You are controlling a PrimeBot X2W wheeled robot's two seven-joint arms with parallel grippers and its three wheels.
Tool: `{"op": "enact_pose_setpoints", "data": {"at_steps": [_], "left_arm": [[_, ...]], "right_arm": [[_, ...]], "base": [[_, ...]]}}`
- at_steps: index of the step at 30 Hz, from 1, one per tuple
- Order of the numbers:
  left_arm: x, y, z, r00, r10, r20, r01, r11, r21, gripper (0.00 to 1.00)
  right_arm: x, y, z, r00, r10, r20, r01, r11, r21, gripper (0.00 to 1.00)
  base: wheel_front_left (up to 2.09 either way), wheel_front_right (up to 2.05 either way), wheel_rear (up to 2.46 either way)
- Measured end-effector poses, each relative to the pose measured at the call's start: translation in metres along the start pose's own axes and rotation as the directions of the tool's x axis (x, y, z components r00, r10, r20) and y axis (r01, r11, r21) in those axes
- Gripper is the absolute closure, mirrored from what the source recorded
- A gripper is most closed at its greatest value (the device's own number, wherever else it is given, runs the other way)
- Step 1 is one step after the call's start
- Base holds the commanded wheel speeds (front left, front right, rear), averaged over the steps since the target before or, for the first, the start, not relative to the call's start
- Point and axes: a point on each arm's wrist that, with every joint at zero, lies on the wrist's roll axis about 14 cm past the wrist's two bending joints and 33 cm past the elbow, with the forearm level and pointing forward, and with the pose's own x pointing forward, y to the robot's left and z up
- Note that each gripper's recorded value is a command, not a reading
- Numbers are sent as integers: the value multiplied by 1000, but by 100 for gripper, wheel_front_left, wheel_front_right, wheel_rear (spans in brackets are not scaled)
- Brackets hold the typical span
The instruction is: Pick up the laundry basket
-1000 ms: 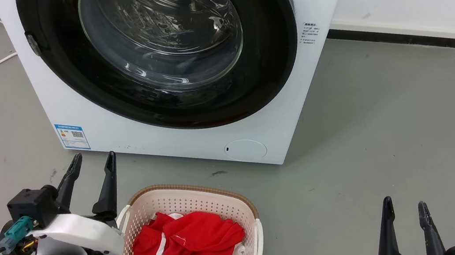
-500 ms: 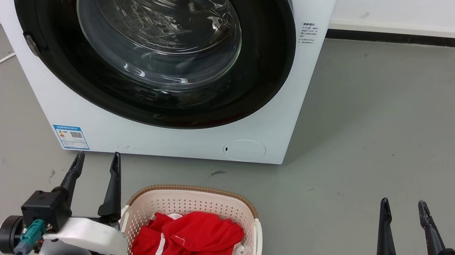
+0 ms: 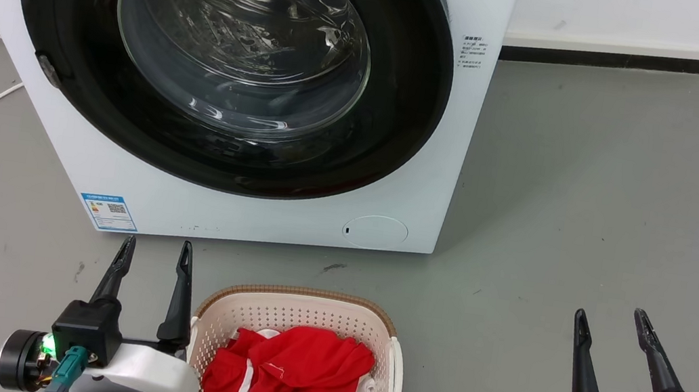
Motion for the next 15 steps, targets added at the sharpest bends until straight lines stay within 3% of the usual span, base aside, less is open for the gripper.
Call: {"op": "enact_pose_setpoints", "data": {"at_steps": [15], "left_arm": [[-3, 1, 0, 1000, -7, 4, 7, 1000, 15, 0]], "right_arm": [[-2, 1, 2, 1000, 4, 12, -4, 1000, -4, 0]], "base": [[0, 0, 0]]}}
